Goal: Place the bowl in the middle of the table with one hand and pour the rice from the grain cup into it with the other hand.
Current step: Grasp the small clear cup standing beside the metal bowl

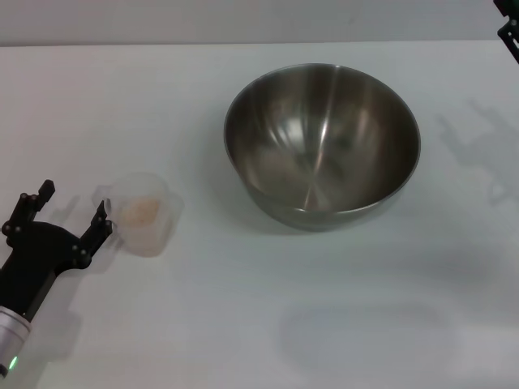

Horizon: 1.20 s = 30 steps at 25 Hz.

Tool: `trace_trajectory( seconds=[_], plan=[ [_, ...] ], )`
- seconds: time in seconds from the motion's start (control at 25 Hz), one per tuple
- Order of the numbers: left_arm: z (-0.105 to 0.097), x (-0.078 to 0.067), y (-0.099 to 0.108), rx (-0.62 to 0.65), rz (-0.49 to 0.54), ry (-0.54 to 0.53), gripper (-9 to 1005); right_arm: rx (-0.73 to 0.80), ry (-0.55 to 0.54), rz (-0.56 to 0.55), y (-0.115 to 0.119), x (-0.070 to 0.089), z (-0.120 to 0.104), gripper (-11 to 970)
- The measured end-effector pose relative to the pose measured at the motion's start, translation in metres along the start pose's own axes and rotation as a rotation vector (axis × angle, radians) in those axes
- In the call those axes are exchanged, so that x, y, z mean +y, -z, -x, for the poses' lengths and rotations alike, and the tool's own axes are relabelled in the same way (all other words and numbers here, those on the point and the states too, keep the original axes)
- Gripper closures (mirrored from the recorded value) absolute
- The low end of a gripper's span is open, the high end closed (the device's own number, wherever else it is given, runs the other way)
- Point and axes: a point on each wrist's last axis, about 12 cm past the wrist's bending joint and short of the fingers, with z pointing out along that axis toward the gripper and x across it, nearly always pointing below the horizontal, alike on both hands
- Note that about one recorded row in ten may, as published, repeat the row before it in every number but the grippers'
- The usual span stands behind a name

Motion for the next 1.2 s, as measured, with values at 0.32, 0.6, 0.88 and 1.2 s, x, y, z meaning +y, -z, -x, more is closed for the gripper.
trace_trajectory(
  seconds=[0.32,0.6,0.88,1.2],
  plan=[
    [0.002,0.0,-0.005,-0.009,0.009,0.009,249,-0.003,-0.012,0.003,0.001,0.001,0.0,352],
    [0.004,0.0,-0.008,-0.019,0.013,0.017,251,0.002,-0.022,0.001,0.002,0.002,-0.001,352],
    [0.006,-0.002,-0.01,-0.024,0.0,0.015,252,0.0,-0.025,0.003,0.003,0.002,-0.001,352],
    [0.006,-0.003,-0.014,-0.016,-0.01,0.003,254,-0.006,-0.026,0.006,0.003,0.003,0.0,353]
  ],
)
